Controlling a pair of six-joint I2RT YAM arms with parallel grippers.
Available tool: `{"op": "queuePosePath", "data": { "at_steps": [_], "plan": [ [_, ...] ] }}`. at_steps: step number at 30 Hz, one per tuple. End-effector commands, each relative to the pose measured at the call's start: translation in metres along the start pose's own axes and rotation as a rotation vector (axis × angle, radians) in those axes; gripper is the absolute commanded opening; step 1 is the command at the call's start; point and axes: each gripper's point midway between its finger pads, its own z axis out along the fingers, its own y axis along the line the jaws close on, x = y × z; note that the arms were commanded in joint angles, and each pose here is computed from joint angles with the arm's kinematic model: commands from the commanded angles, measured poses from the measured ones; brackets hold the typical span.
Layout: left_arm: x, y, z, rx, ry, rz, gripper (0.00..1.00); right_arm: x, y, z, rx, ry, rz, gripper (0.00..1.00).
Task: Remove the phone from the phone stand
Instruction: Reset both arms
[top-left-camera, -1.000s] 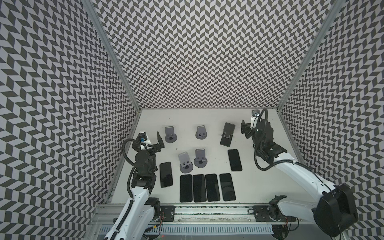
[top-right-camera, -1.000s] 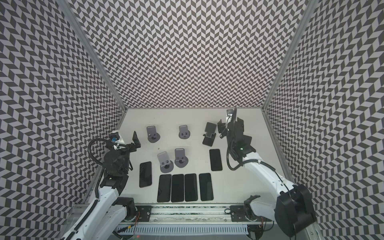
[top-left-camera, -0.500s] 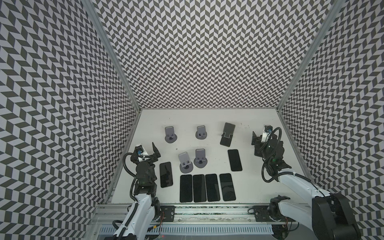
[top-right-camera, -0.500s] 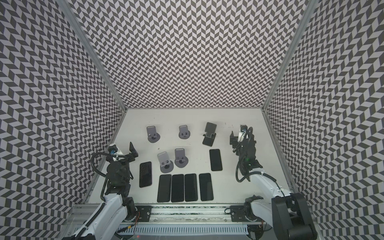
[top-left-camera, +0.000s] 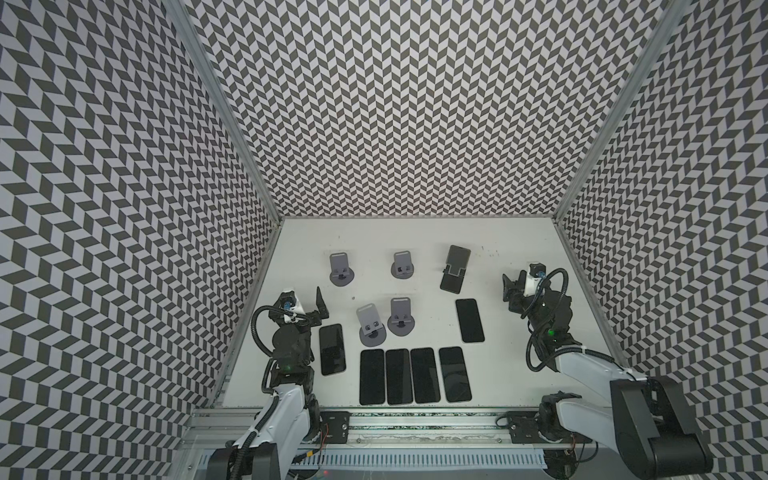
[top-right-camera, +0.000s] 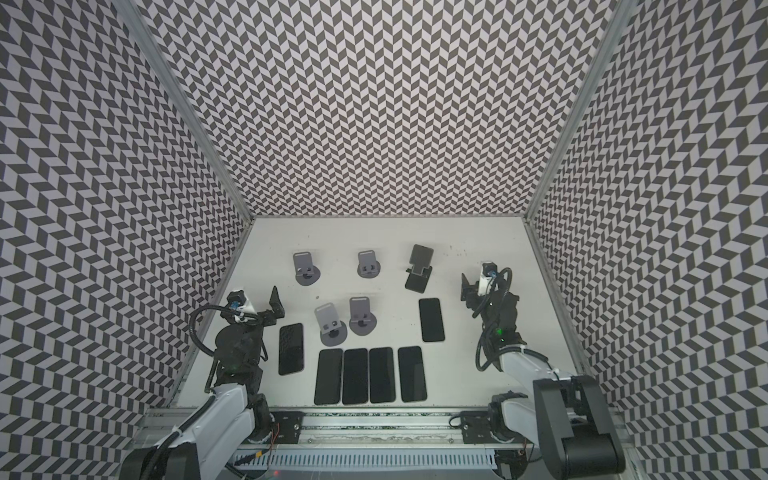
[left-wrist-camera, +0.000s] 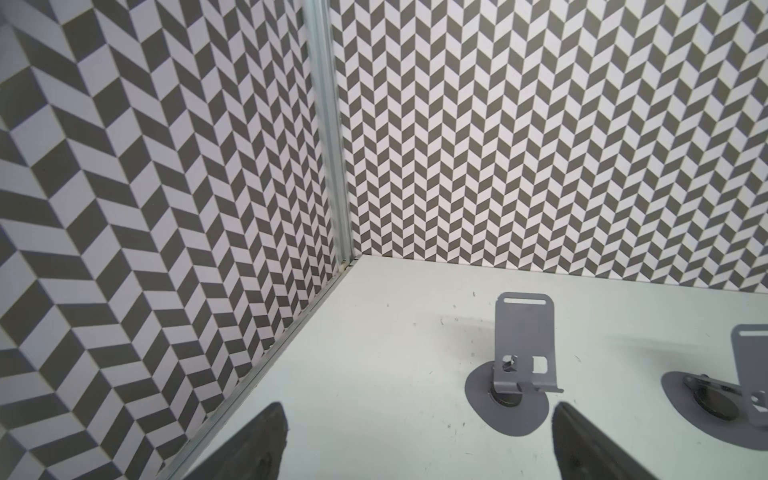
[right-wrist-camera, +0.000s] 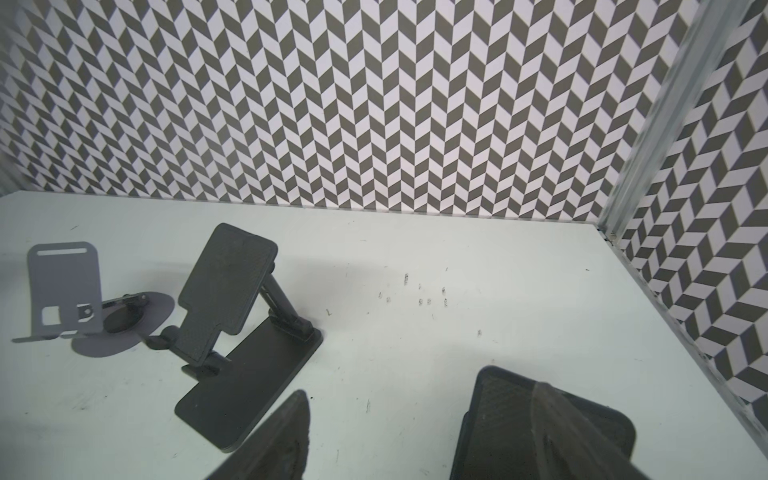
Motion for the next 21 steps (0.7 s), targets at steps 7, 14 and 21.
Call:
{"op": "queuePosePath", "data": {
  "at_steps": [7, 14, 21],
  "plan": [
    [-0.006, -0.026, 0.014, 0.135, -0.008, 0.025, 0.99, -0.010, 0.006, 0.007, -0.041, -0.094, 0.008, 0.80],
    [0.004, -0.040, 0.024, 0.174, 0.019, 0.025, 0.99, -0.010, 0.002, 0.021, -0.021, -0.093, -0.018, 0.80],
    [0.001, -0.067, 0.042, 0.243, 0.020, 0.025, 0.99, -0.003, 0.006, 0.028, -0.043, -0.080, -0.040, 0.80]
  ]
}}
